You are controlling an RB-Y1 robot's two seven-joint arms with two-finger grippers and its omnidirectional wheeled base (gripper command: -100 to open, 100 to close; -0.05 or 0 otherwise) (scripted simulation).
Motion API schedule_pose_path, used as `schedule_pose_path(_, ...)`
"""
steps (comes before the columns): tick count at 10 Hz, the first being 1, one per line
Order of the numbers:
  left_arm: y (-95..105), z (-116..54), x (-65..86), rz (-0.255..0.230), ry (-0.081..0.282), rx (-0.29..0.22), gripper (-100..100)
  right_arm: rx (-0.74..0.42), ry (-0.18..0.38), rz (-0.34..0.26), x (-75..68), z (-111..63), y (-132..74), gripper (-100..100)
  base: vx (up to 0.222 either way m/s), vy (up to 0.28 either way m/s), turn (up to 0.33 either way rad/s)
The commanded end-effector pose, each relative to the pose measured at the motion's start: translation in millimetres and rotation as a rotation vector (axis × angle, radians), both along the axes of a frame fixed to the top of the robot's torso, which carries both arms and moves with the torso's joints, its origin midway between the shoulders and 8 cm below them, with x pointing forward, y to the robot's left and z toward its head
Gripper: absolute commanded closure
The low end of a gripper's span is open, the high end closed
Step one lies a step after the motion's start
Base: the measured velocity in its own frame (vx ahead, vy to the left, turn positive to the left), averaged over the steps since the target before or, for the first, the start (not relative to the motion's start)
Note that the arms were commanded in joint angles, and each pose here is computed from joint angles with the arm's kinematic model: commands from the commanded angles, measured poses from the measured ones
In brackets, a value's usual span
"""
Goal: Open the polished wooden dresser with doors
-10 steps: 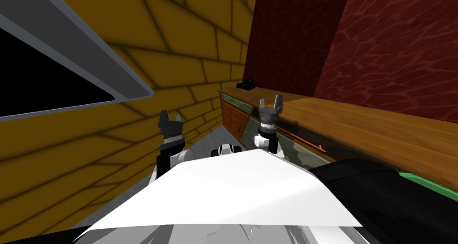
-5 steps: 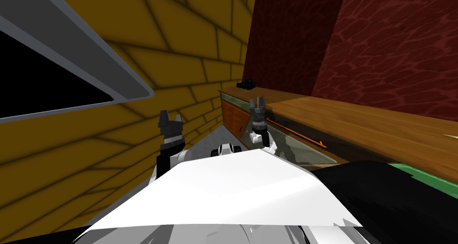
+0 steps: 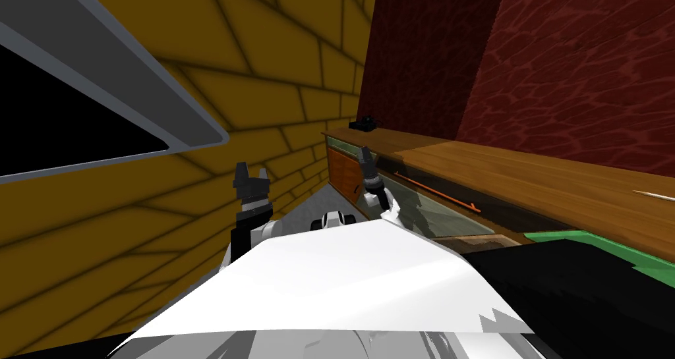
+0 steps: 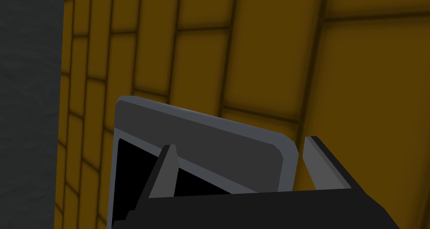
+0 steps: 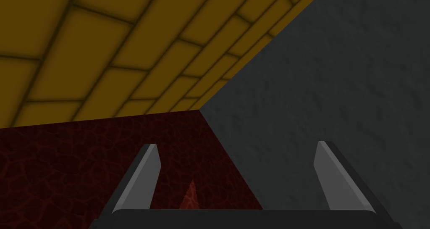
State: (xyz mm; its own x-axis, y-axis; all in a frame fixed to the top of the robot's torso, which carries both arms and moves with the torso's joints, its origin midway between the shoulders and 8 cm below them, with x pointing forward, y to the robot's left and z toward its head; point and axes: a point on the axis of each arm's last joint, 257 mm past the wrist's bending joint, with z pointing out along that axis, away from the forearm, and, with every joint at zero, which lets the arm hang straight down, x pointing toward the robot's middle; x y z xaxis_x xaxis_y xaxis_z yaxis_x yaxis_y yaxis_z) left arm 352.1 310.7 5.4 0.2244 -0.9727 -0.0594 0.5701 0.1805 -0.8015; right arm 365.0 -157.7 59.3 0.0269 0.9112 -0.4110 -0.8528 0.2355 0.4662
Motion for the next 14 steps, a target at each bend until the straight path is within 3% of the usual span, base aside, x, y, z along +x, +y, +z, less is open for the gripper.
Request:
schedule_pose_path(1,0.0,0.0,0.0,0.000,0.000,0.000,0,-0.097,-0.017,0.013,9.8,-11.7,25,-100,-0.003,0.081,-0.035)
schedule_pose_path(2,0.0,0.0,0.0,0.000,0.000,0.000,0,-0.166,-0.034,0.021,13.9,-20.0,42,-100,0.002,0.085,-0.046)
schedule_pose_path(3,0.0,0.0,0.0,0.000,0.000,0.000,0,-0.167,-0.033,0.021,15.6,-20.4,42,-100,-0.002,0.062,-0.029)
schedule_pose_path(6,0.0,0.0,0.0,0.000,0.000,0.000,0,-0.317,-0.078,0.035,24.0,-39.1,75,-100,-0.006,0.060,-0.053)
schedule_pose_path(11,0.0,0.0,0.0,0.000,0.000,0.000,0,-0.488,-0.122,0.039,38.2,-67.7,101,-100,-0.006,0.064,-0.045)
schedule_pose_path(14,0.0,0.0,0.0,0.000,0.000,0.000,0,-0.664,-0.185,0.038,47.9,-96.1,120,-100,-0.002,0.073,-0.049)
